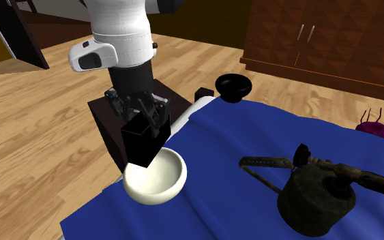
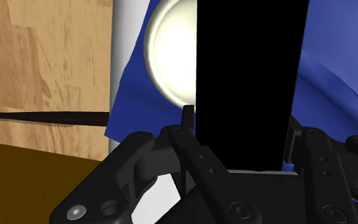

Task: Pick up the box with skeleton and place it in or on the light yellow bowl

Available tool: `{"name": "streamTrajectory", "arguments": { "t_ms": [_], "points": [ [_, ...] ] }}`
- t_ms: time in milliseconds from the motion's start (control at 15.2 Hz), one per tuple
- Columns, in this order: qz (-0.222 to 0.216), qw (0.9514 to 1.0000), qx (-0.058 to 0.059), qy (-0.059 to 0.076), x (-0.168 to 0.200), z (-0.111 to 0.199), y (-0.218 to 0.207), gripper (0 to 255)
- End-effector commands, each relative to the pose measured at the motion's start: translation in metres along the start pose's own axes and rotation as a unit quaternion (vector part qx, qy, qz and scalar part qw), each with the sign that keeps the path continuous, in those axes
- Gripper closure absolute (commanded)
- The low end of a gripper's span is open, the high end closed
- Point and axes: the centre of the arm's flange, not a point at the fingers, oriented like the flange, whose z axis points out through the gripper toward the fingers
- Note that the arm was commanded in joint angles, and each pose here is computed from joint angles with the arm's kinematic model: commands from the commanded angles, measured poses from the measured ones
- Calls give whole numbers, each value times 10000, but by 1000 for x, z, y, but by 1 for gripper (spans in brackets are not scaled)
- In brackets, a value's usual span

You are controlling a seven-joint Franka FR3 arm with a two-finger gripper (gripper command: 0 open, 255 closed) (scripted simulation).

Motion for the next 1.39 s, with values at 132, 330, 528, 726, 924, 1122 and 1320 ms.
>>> {"name": "streamTrajectory", "arguments": {
  "t_ms": [132, 330, 528, 726, 924, 1122, 1320],
  "points": [
    [-6, 10000, 4, 3, 7, 14, 9, 255],
    [-6, 10000, 4, 3, 6, 30, 9, 255],
    [-6, 10000, 4, 3, 6, 46, 9, 255],
    [-6, 10000, 4, 3, 6, 61, 9, 255],
    [-6, 10000, 4, 3, 6, 77, 10, 255],
    [-6, 10000, 4, 3, 5, 96, 10, 255],
    [-6, 10000, 4, 3, 5, 96, 10, 255]
  ]
}}
